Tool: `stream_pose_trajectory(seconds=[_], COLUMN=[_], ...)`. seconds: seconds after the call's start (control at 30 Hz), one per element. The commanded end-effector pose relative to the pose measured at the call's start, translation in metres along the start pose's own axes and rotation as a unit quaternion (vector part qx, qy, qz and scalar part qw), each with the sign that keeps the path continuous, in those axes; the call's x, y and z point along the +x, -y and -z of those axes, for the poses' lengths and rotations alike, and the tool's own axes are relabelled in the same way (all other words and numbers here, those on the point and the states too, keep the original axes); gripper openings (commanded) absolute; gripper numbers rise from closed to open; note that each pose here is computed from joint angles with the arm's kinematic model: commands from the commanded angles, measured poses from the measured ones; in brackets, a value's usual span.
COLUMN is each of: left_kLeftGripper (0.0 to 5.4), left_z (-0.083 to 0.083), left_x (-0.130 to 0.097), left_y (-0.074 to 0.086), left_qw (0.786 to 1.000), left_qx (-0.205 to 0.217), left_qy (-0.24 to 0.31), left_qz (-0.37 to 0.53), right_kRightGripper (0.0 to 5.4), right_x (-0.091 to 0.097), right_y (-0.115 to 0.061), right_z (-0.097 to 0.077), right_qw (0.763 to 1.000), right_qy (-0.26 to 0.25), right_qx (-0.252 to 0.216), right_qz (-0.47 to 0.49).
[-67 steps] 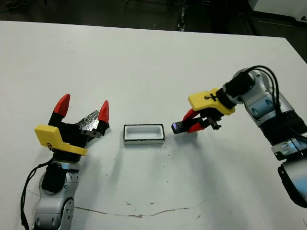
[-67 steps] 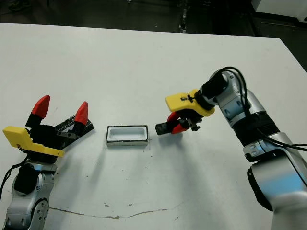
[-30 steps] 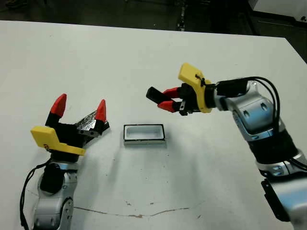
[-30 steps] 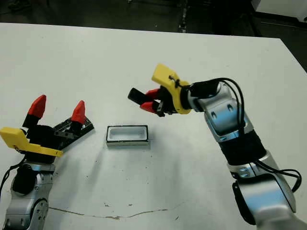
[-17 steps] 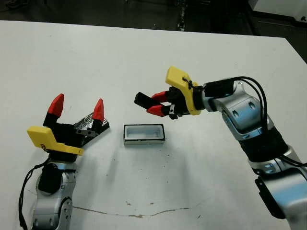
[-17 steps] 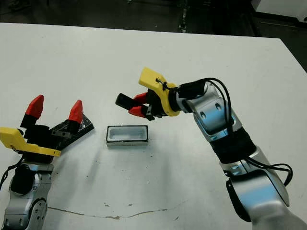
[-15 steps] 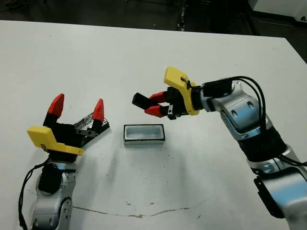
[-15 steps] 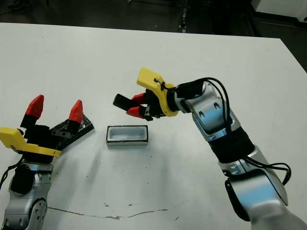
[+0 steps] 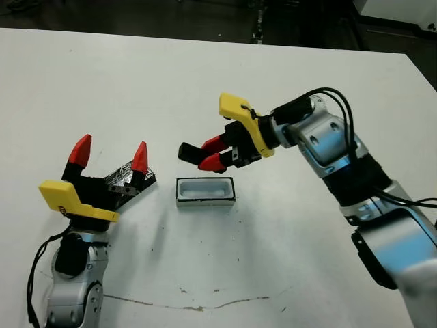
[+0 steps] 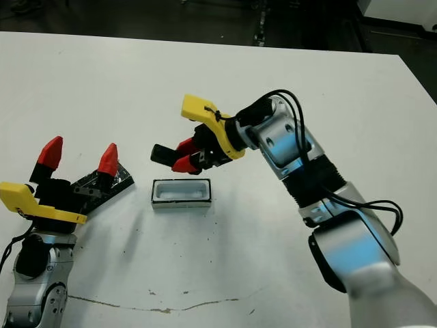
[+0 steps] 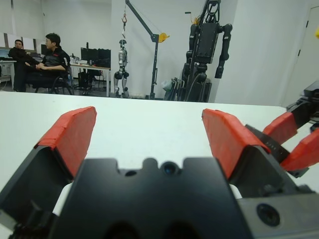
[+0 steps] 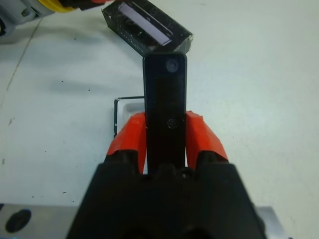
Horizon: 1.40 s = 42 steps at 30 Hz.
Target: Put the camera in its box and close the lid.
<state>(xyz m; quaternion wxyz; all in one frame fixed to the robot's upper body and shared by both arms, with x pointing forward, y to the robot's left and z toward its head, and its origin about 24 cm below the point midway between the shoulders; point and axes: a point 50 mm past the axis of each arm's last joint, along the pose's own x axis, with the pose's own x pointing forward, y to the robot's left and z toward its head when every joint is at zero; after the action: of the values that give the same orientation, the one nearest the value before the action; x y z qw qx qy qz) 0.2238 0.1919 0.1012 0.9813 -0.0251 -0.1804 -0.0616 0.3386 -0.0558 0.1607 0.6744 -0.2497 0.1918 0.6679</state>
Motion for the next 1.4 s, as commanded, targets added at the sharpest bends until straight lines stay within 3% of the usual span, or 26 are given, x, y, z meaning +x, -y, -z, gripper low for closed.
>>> stream_pose_trajectory(seconds=[0.03,1.3,1.4], left_kLeftGripper=[5.4,5.4,5.4], left_z=[0.002,0.005,0.004], left_x=[-0.003,-0.005,-0.005], left_y=[0.0,0.002,0.002], left_qw=[1.0,1.0,1.0], left_qx=[0.003,0.003,0.003], left_qy=[-0.008,-0.012,-0.011], left_qz=[-0.003,-0.002,-0.004], right_kRightGripper=[1.66,1.66,1.66], right_x=[0.0,0.018,0.021], right_y=[0.004,-0.02,-0.022], right_z=[-0.005,0.01,0.015], right_qw=[1.0,0.999,0.998], right_qy=[-0.007,-0.032,-0.052], right_qx=[-0.006,0.009,0.018], right_qz=[-0.002,0.004,0.005])
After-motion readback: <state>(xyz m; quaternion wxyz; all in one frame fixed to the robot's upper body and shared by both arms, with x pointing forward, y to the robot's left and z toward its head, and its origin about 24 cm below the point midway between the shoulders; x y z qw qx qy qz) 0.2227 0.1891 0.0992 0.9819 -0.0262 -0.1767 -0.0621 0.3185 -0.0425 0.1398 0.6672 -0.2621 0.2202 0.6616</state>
